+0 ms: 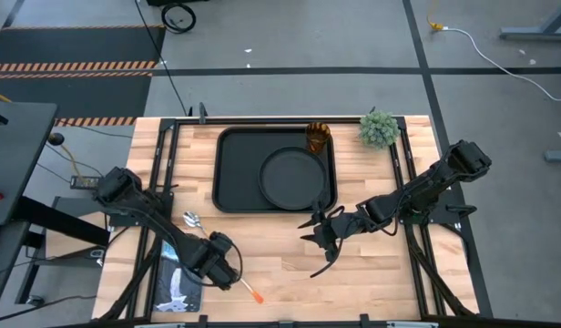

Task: Pick and place plate/cup/fork/spoon on tray
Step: Put the orange fork on the black tray to the left of the black plate

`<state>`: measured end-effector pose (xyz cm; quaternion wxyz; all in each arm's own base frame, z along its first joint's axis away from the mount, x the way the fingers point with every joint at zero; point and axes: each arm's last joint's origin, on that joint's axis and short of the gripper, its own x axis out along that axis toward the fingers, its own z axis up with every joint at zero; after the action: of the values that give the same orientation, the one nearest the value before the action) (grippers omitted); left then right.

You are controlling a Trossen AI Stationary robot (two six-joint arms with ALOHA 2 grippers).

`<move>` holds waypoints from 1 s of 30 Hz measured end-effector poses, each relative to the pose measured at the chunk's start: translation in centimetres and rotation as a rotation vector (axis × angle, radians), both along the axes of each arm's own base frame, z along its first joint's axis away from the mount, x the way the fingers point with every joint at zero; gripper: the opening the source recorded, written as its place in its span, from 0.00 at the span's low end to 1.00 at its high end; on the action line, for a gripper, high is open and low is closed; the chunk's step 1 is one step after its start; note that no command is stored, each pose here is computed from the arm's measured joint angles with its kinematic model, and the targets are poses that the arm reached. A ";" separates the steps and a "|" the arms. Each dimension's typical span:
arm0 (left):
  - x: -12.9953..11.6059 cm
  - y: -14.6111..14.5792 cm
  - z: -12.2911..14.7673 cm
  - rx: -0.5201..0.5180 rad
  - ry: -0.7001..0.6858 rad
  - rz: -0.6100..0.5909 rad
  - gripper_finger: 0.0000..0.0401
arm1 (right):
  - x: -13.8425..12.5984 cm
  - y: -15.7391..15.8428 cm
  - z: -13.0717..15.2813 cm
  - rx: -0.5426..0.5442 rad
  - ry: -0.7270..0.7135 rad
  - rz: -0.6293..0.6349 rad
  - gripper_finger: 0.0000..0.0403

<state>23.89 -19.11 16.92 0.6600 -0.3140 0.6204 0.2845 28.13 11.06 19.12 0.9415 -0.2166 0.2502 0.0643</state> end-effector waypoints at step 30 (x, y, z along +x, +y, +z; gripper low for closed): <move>-3.6 2.9 -2.5 -0.247 -0.343 0.152 0.38 | 0.0 0.2 0.1 0.047 0.004 0.063 0.36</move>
<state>20.24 -16.25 14.47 0.6889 -0.4822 0.5038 0.1976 28.16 11.29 19.21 0.9433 -0.2022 0.2433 0.1003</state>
